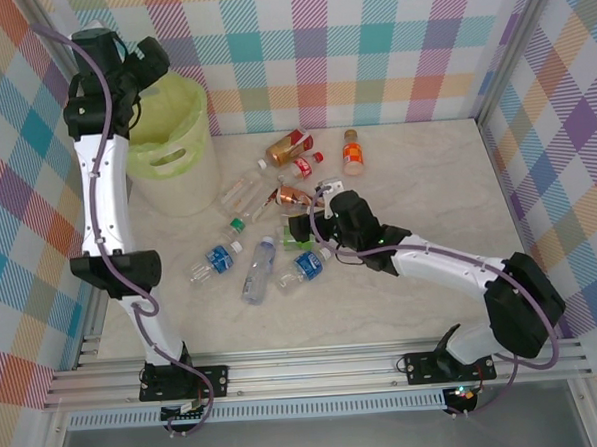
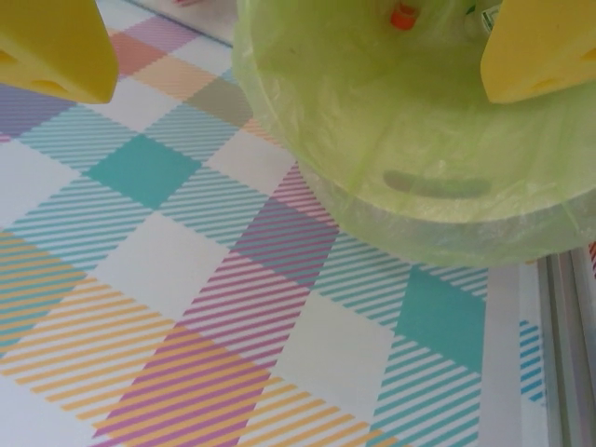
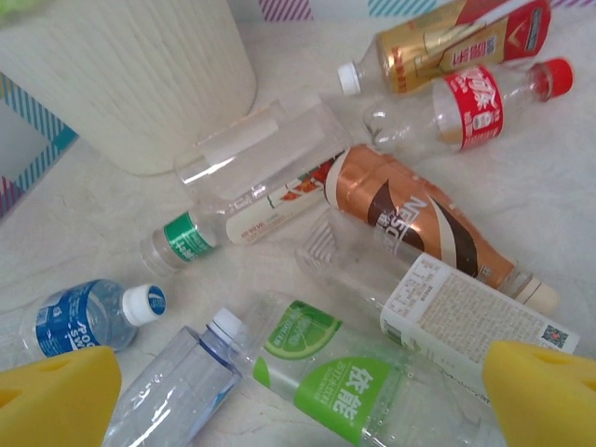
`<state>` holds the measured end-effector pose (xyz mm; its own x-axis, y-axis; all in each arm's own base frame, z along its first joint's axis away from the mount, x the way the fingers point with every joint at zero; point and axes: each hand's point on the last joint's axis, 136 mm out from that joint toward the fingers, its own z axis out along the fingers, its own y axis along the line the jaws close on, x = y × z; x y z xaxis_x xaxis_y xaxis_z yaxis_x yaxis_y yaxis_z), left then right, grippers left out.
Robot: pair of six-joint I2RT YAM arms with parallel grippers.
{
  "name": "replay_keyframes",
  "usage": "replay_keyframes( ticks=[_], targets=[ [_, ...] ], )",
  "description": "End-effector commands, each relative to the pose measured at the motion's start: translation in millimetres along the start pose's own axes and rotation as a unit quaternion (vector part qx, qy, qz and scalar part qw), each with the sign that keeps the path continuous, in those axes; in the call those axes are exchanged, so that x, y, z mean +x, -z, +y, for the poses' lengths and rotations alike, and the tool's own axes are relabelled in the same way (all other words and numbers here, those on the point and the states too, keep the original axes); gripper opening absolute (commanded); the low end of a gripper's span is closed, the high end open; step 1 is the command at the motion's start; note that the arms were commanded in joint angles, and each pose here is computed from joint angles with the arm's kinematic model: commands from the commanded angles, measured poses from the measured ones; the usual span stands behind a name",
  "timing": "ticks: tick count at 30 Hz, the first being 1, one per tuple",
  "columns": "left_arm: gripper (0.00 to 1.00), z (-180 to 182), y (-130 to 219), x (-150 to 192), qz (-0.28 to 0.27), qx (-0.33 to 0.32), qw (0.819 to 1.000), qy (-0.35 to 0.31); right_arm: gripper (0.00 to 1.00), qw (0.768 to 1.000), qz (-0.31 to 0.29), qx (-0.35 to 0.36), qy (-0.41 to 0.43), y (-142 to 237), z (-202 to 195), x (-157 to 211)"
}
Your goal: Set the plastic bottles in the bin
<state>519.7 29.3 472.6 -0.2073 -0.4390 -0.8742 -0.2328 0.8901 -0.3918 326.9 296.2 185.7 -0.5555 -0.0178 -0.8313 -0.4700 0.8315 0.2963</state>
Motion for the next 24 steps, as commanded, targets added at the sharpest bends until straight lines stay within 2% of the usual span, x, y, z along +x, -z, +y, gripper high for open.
replay_keyframes(
  ticks=[1,4,7,13,20,24],
  targets=[
    [1.00,-1,17,-3,-0.019,0.025,1.000,0.003,1.00,0.997,0.049,-0.057,0.022,-3,2,4],
    [1.00,0,41,-1,-0.043,0.032,0.999,0.004,1.00,0.989,0.109,-0.071,0.070,-10,-14,21],
    [1.00,1,58,5,-0.045,0.035,0.998,0.002,1.00,0.980,0.154,-0.071,0.104,-16,-33,34],
    [1.00,1,75,18,-0.040,0.053,0.998,0.021,1.00,0.963,0.187,-0.094,0.170,-27,-52,38],
    [1.00,-12,108,27,-0.018,0.104,0.994,0.024,0.98,0.948,0.228,-0.093,0.199,-37,-89,41],
    [1.00,-10,132,42,0.004,0.120,0.992,0.038,0.96,0.927,0.265,-0.103,0.243,-43,-101,50]
  ],
)
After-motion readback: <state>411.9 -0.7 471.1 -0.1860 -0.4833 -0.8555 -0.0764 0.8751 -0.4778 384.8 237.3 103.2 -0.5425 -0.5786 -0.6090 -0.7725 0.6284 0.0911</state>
